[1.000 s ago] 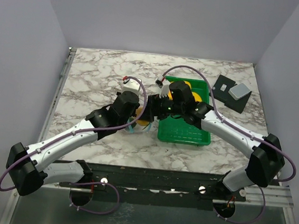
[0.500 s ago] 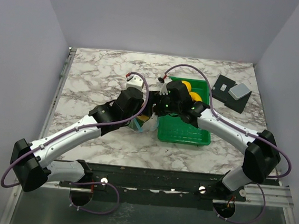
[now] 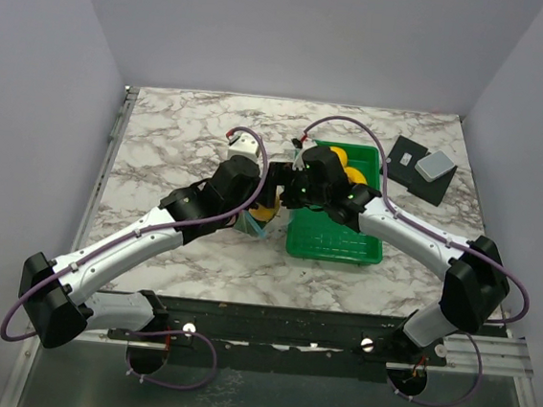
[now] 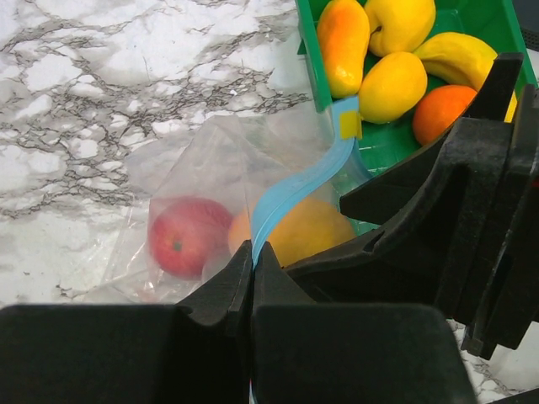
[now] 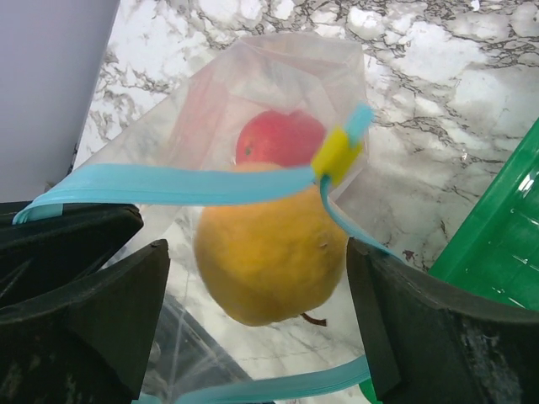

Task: Place the food in the zip-top bag and seal the zipper
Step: Place the fake fruit in the zipper food storage bag, then adjust the zipper food storage bag at the center of the board.

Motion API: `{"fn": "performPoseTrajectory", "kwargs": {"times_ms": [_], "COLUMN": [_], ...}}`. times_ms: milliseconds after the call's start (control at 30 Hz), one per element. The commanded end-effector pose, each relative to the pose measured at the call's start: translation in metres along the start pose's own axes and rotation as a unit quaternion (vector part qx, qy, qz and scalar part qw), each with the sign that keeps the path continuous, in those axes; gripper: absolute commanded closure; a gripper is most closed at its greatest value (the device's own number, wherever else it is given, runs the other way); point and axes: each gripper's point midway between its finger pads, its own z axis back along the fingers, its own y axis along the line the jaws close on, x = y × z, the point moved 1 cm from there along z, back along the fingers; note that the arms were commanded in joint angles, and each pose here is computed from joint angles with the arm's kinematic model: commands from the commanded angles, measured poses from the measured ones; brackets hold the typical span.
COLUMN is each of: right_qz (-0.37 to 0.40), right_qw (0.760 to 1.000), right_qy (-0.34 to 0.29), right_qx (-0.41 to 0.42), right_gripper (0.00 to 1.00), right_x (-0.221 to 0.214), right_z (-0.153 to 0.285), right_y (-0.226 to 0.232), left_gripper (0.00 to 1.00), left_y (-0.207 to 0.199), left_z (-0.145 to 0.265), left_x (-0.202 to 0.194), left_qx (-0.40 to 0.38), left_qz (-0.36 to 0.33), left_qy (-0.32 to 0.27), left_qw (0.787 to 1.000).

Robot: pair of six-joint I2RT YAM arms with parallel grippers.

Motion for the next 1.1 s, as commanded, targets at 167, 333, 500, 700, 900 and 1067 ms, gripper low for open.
{"fn": "performPoseTrajectory", "kwargs": {"times_ms": [167, 333, 500, 700, 900, 1067], "right_qz": [0.028, 0.035, 0.042, 0.012, -0.027, -0.052], "right_qw": [0.998, 0.998, 0.998, 0.998, 0.997, 0.995], "right_qy": [-0.025, -0.037, -0.044, -0.027, -0.012, 0.000], "right_qx": [0.046, 0.036, 0.004, -0.052, -0.071, -0.080], "right_gripper": [0.00, 0.00, 0.00, 0.06, 0.17, 0.26], "right_x": [0.019, 0.023, 0.024, 0.005, -0.022, -0.042], "right_z": [0.019, 0.033, 0.050, 0.061, 0.067, 0.067], "right_y": [0.027, 0.025, 0.015, -0.009, -0.025, -0.037], "left_gripper": [1.00, 1.00, 1.00, 1.00, 1.00, 1.00], "left_y": [0.001, 0.003, 0.004, 0.003, 0.001, 0.000], "left_z": [0.006, 0.006, 0.005, 0.004, 0.002, 0.001], "left_x": [0.007, 0.008, 0.009, 0.011, 0.011, 0.014], "left_qx": [0.003, 0.009, 0.013, 0.014, 0.014, 0.014], "left_qz": [0.031, 0.032, 0.033, 0.033, 0.029, 0.027], "left_qy": [-0.009, -0.011, -0.013, -0.014, -0.012, -0.012], "left_qw": [0.999, 0.999, 0.999, 0.999, 0.999, 0.999]}}
